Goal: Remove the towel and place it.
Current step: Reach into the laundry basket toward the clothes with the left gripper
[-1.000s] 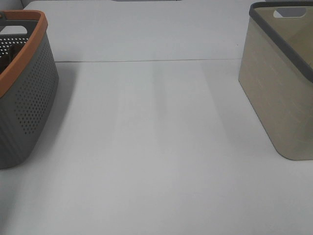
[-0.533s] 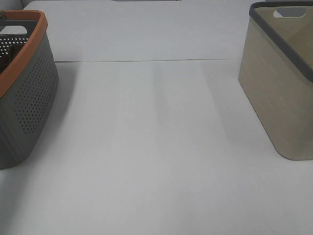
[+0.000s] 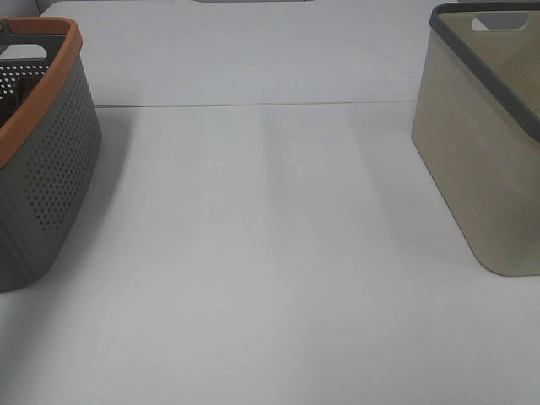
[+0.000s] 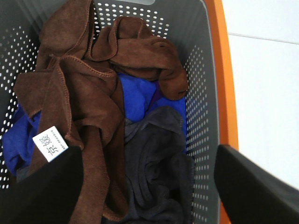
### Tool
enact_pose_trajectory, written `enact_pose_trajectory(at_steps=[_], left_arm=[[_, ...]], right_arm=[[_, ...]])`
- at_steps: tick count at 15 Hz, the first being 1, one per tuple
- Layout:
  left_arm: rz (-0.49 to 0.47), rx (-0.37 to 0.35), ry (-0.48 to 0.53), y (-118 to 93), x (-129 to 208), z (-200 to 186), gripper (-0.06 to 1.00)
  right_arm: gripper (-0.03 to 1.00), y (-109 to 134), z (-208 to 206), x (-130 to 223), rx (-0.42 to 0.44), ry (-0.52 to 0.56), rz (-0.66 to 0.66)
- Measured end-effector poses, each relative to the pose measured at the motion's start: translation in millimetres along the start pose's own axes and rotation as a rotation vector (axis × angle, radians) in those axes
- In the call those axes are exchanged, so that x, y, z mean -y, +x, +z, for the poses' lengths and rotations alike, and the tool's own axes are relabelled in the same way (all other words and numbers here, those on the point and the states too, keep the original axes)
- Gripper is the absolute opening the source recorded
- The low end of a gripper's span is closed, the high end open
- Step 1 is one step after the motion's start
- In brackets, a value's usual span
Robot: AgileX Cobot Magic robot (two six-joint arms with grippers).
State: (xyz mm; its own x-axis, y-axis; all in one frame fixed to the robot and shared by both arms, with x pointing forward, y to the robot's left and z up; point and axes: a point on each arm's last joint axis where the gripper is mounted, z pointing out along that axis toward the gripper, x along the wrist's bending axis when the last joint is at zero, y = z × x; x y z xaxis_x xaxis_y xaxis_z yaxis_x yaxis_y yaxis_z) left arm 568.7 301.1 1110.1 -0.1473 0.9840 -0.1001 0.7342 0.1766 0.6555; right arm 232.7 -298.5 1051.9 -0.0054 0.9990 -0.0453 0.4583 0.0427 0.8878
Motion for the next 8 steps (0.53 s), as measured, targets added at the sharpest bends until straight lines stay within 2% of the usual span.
enact_pose_trajectory(at_steps=[3, 4, 5, 8], left_arm=[[-0.005, -0.071, 0.079, 3, -11, 14, 0.74], [-0.006, -0.098, 0.125, 3, -14, 22, 0.73], [-0.004, -0.142, 0.223, 4, -20, 38, 0.73], [-0.021, -0.188, 0.317, 9, -30, 60, 0.73]], right_arm=[[0.68, 0, 0, 0, 0.0, 0.0, 0.0], [0.68, 0, 0, 0, 0.0, 0.0, 0.0], [0.68, 0, 0, 0, 0.0, 0.0, 0.0], [0.68, 0, 0, 0, 0.0, 0.0, 0.0]])
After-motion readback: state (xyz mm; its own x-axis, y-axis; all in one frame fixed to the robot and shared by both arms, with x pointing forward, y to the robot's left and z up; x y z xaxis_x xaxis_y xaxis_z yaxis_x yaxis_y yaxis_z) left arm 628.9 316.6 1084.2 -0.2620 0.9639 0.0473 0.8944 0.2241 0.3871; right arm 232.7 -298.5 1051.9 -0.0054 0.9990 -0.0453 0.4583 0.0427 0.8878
